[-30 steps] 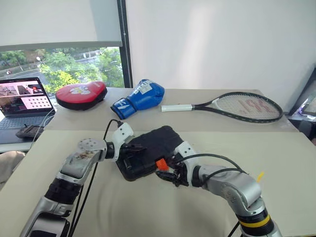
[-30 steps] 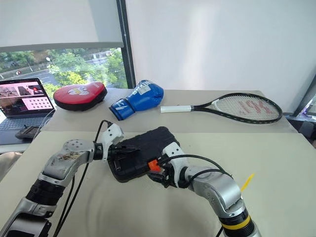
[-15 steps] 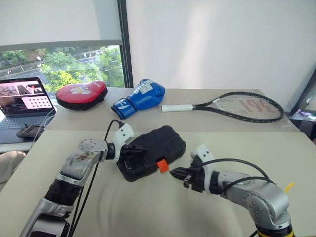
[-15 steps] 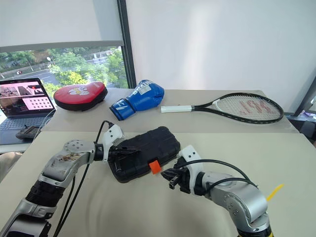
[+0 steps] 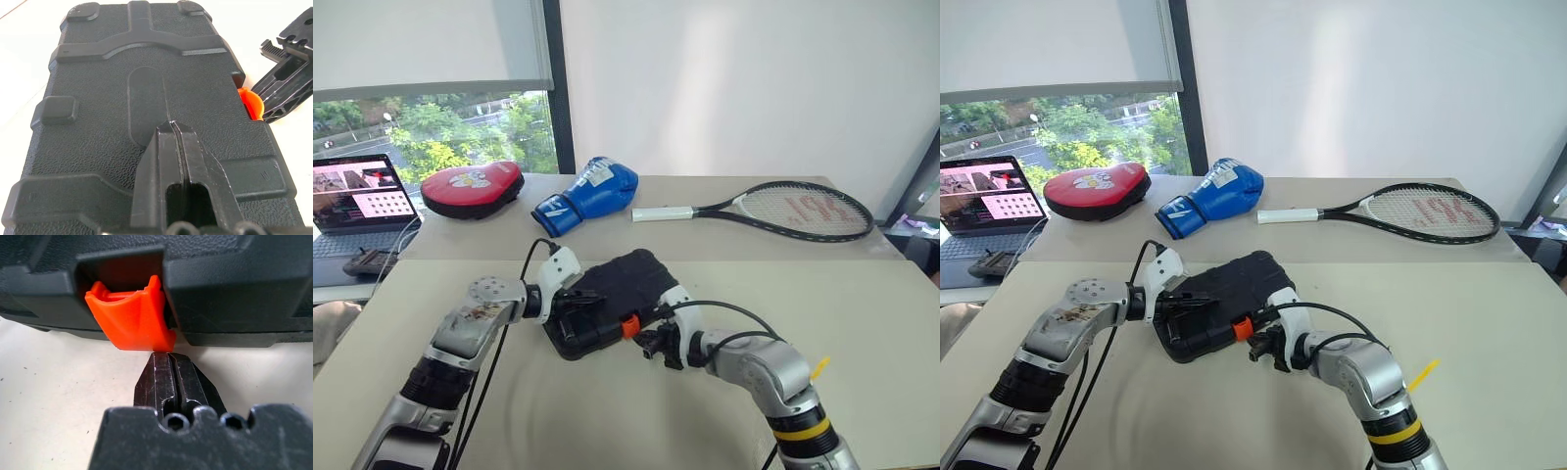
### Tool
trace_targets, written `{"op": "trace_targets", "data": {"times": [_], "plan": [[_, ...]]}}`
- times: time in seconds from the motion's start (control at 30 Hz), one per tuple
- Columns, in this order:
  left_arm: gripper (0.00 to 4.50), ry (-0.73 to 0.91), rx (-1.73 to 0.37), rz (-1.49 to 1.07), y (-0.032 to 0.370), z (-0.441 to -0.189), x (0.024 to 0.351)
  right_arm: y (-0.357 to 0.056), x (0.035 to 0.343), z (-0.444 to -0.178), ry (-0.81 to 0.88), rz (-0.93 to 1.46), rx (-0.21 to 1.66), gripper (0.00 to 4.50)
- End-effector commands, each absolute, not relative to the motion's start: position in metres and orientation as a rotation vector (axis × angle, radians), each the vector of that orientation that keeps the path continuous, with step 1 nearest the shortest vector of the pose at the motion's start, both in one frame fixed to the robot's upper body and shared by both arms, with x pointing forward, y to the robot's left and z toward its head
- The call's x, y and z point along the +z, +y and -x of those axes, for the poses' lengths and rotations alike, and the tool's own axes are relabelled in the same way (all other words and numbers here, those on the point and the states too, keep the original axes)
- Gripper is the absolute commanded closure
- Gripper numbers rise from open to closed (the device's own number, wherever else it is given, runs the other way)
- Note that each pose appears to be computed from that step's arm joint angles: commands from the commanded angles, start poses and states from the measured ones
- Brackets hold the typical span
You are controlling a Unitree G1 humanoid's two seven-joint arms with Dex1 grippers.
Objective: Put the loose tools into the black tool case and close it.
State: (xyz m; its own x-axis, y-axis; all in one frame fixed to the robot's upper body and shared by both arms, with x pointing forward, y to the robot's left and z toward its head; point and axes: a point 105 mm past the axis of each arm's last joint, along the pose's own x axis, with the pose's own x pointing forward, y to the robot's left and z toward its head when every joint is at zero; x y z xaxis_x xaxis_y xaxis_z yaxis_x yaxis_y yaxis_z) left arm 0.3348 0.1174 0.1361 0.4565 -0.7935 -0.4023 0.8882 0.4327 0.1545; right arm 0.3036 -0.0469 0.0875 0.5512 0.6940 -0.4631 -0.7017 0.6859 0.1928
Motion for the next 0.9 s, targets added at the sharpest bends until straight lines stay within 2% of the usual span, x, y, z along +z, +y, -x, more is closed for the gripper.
{"op": "trace_targets", "data": {"times": [0.03, 0.23, 0.4, 0.47, 0.5, 0.53, 0.6, 0.83, 0.87, 0.9], "plan": [[4.50, 0.456, -1.054, -0.364, 0.125, -0.325, 0.097, -0.039, 0.107, -0.310, 0.435, 0.005, 0.842, 4.48], [4.50, 0.407, -1.053, -0.328, 0.124, -0.323, 0.102, -0.046, 0.101, -0.301, 0.416, 0.043, 0.846, 4.48], [4.50, 0.207, -1.046, -0.137, 0.124, -0.318, 0.136, -0.065, 0.134, -0.276, 0.219, 0.056, 0.874, 4.48], [4.50, 0.185, -1.014, -0.099, 0.131, -0.317, 0.144, -0.078, 0.150, -0.273, 0.149, 0.010, 0.827, 4.48], [3.97, 0.166, -1.010, -0.076, 0.135, -0.314, 0.150, -0.083, 0.155, -0.267, 0.126, 0.009, 0.828, 3.91], [3.84, 0.145, -1.008, -0.056, 0.138, -0.311, 0.156, -0.088, 0.157, -0.262, 0.121, 0.026, 0.828, 3.78], [2.99, 0.119, -0.994, -0.019, 0.146, -0.302, 0.165, -0.100, 0.156, -0.250, 0.127, 0.070, 0.827, 3.01], [0.48, 0.170, -0.973, 0.016, 0.182, -0.257, 0.170, -0.153, 0.153, -0.208, 0.193, 0.157, 0.764, 0.65], [0.14, 0.190, -0.949, 0.009, 0.191, -0.250, 0.167, -0.162, 0.152, -0.200, 0.214, 0.177, 0.759, 0.29], [0.00, 0.209, -0.933, 0.006, 0.197, -0.244, 0.163, -0.168, 0.152, -0.195, 0.227, 0.189, 0.754, 0.06]]}}
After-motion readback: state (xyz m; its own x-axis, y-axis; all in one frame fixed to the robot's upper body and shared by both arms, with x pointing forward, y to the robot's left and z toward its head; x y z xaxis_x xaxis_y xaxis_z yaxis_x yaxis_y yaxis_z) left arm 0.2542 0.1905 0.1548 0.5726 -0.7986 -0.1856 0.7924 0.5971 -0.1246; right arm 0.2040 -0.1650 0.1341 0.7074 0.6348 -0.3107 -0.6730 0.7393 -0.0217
